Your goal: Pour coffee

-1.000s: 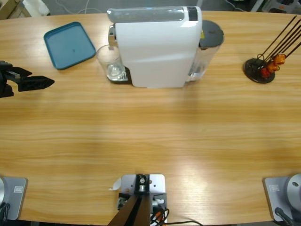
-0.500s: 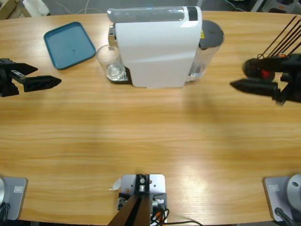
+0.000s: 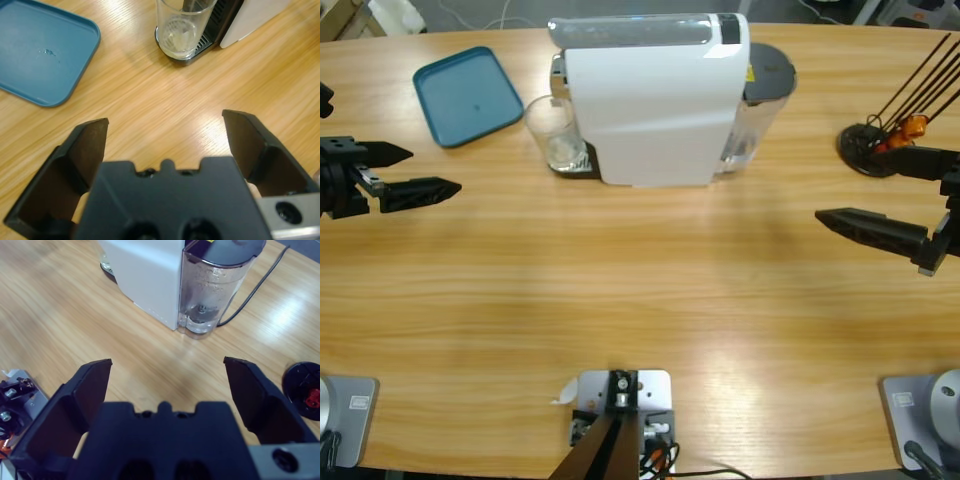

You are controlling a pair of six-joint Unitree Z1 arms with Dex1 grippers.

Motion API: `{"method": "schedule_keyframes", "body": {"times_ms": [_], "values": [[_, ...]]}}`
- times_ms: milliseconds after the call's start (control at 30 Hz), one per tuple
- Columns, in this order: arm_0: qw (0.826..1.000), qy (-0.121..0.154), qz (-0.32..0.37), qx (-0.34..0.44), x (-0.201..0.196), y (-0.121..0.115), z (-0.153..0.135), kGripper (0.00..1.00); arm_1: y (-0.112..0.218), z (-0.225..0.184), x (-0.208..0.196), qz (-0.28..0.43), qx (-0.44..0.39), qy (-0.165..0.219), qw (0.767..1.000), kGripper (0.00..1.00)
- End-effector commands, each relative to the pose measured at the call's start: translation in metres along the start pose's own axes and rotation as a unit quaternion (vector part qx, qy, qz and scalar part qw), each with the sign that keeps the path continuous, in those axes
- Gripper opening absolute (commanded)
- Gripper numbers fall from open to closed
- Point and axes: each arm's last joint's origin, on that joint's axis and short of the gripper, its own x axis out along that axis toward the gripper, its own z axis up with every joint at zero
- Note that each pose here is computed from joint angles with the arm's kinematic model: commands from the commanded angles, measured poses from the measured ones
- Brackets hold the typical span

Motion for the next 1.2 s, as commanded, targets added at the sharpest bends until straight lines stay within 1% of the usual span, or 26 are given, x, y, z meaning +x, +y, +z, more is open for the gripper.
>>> {"method": "schedule_keyframes", "body": {"times_ms": [33, 167, 500, 667, 1067, 1200], "values": [[1.000, -0.020, -0.012, -0.004, -0.011, -0.005, -0.021, 0.988, 0.000, -0.010, 0.010, -0.009, -0.006, 0.025, 1.000, 1.000], [1.000, -0.026, -0.008, -0.003, -0.015, -0.005, -0.023, 0.987, -0.001, -0.010, 0.013, -0.011, -0.009, 0.032, 0.999, 1.000], [1.000, -0.022, -0.007, -0.004, -0.009, -0.005, -0.022, 0.987, -0.001, -0.008, 0.014, -0.015, -0.010, 0.034, 0.999, 1.000], [1.000, -0.016, -0.007, -0.004, -0.003, -0.004, -0.021, 0.987, -0.001, -0.007, 0.018, -0.016, -0.013, 0.041, 0.999, 0.997], [1.000, -0.021, -0.007, -0.004, -0.006, -0.005, -0.022, 0.987, -0.002, -0.006, 0.017, -0.021, -0.013, 0.037, 0.999, 0.996], [1.000, -0.018, -0.007, -0.005, -0.005, -0.005, -0.023, 0.987, -0.002, -0.006, 0.016, -0.021, -0.013, 0.037, 0.999, 0.996]]}}
